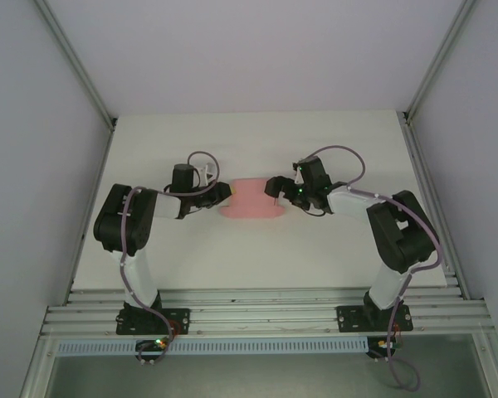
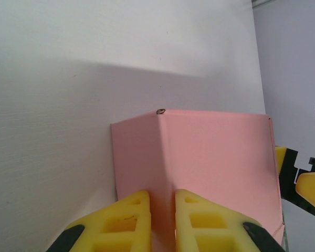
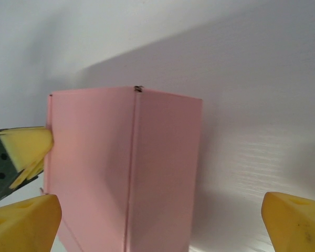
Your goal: Assemble paper box
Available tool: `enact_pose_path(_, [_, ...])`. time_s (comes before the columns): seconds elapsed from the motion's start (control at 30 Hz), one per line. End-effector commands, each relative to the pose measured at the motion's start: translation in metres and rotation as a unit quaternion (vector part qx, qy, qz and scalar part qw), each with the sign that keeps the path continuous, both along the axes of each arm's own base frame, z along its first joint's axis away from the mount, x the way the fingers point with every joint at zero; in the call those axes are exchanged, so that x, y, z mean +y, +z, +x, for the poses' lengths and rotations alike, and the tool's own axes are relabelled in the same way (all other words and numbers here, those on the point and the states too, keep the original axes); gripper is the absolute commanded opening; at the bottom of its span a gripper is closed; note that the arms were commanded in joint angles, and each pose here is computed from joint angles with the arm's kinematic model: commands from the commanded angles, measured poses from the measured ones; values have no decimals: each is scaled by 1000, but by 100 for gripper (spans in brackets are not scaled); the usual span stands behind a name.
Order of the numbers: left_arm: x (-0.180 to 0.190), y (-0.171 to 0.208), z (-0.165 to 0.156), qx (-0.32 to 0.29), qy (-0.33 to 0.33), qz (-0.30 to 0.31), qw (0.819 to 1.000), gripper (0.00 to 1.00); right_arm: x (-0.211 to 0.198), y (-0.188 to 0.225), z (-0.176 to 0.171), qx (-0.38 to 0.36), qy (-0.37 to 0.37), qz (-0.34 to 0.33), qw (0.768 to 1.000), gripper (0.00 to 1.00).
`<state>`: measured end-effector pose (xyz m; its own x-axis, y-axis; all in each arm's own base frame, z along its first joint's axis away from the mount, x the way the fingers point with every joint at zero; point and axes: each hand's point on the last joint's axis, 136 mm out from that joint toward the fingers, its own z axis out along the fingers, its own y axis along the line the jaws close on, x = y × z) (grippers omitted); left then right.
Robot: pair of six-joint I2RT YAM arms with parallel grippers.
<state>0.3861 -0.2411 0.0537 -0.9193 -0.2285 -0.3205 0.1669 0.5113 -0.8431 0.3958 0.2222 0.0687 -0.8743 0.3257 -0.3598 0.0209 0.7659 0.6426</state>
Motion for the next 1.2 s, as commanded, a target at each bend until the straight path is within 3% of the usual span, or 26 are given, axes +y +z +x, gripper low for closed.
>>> enact_pose_path(0.0, [9, -19, -3, 26, 15, 8, 1000, 14, 16, 6, 8, 8, 13, 52, 999, 97])
enact_pose_path(0.17, [5, -20, -4, 28, 9, -6, 1000, 14, 24, 0, 15, 22, 18, 90, 995, 90])
enact_pose_path(0.33, [4, -14, 0, 18, 10, -16, 1000, 15, 36, 6, 20, 15, 36, 128, 991, 66])
enact_pose_path(0.6, [0, 9, 8, -18, 5, -21, 1000, 22, 30, 21, 18, -6, 29, 141, 989, 52])
enact_pose_path(0.7, [-1, 33, 16, -54, 3, -22, 998, 38, 29, 28, 15, -12, 30, 145, 989, 50])
enact_pose_path(0.83, [-2, 70, 20, -115, -11, 13, 993, 100, 22, 38, 15, -19, 19, 136, 990, 50])
enact_pose_path(0.87, [-2, 76, 19, -134, -18, 36, 990, 100, 19, 38, 14, -16, 13, 131, 991, 50])
enact_pose_path(0.97, [-2, 88, 15, -196, -50, 130, 971, 100, 4, 37, 12, 4, -13, 120, 993, 49])
enact_pose_path(1.03, [-4, 93, 10, -241, -78, 196, 947, 100, -7, 38, 12, 26, -33, 124, 991, 49])
enact_pose_path(1.17, [-23, 101, -8, -329, -169, 290, 883, 100, -29, 41, 10, 96, -63, 152, 982, 46])
